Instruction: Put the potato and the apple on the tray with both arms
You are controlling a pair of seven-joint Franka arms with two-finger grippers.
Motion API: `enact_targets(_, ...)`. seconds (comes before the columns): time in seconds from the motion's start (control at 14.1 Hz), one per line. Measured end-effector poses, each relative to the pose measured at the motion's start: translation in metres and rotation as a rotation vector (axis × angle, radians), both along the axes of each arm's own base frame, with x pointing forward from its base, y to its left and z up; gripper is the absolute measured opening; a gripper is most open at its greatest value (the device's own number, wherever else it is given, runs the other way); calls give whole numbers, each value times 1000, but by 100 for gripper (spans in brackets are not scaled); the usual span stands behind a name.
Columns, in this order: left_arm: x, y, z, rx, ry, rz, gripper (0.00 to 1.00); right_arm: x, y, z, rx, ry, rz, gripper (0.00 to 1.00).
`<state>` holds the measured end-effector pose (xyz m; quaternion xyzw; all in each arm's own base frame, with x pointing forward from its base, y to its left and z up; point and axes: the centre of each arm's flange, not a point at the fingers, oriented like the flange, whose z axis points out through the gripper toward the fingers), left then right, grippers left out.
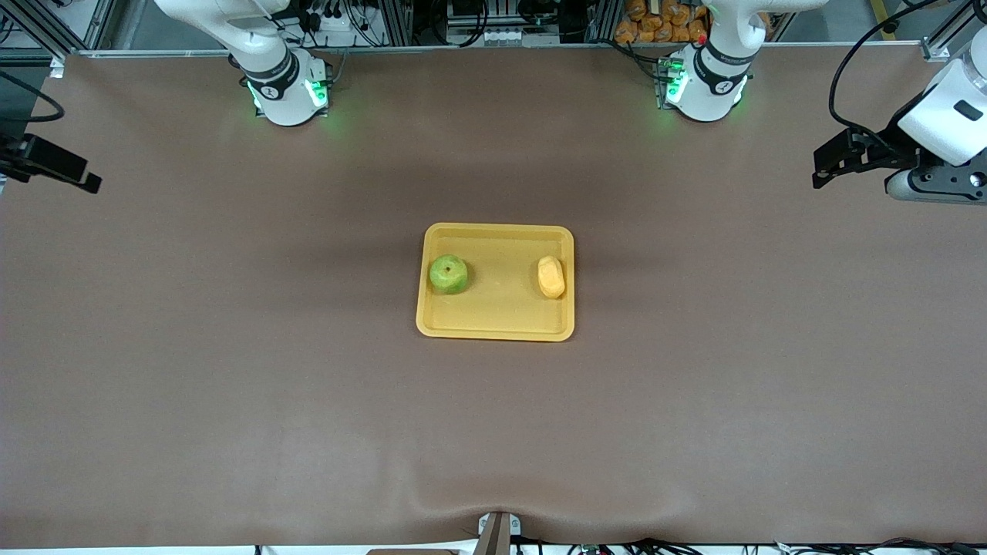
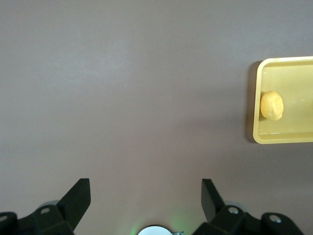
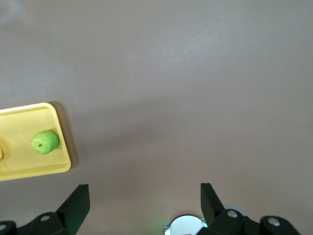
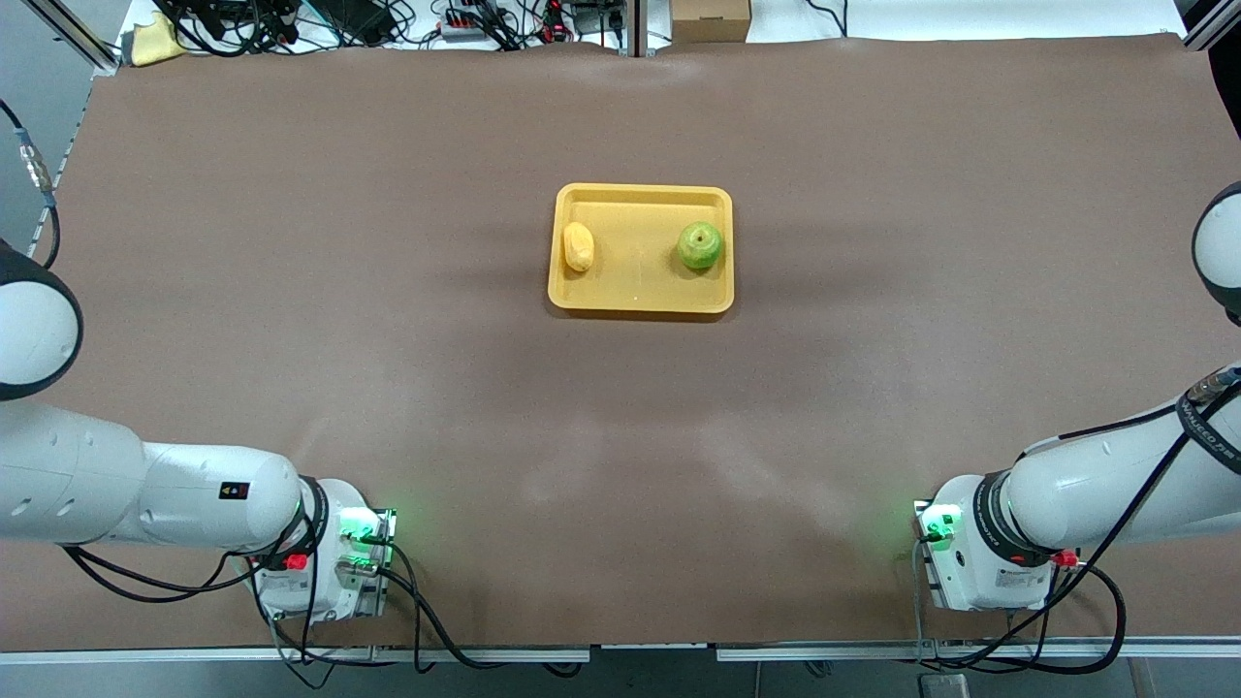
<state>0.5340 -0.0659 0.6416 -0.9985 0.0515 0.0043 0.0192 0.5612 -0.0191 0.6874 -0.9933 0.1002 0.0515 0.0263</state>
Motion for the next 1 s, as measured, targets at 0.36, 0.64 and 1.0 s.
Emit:
enact_targets(0.36,-1,0,-1,1,9,0,100,-13,-3,-9,14,-25,10,100)
enact_targets(0.64,-1,0,-1,1,10,0,100,-42,-13,-9,-22,-38,27,100)
enact_targets(1.0,-1,0,-1,1,10,0,100,-41,-8,-10,-56,-55,53,100)
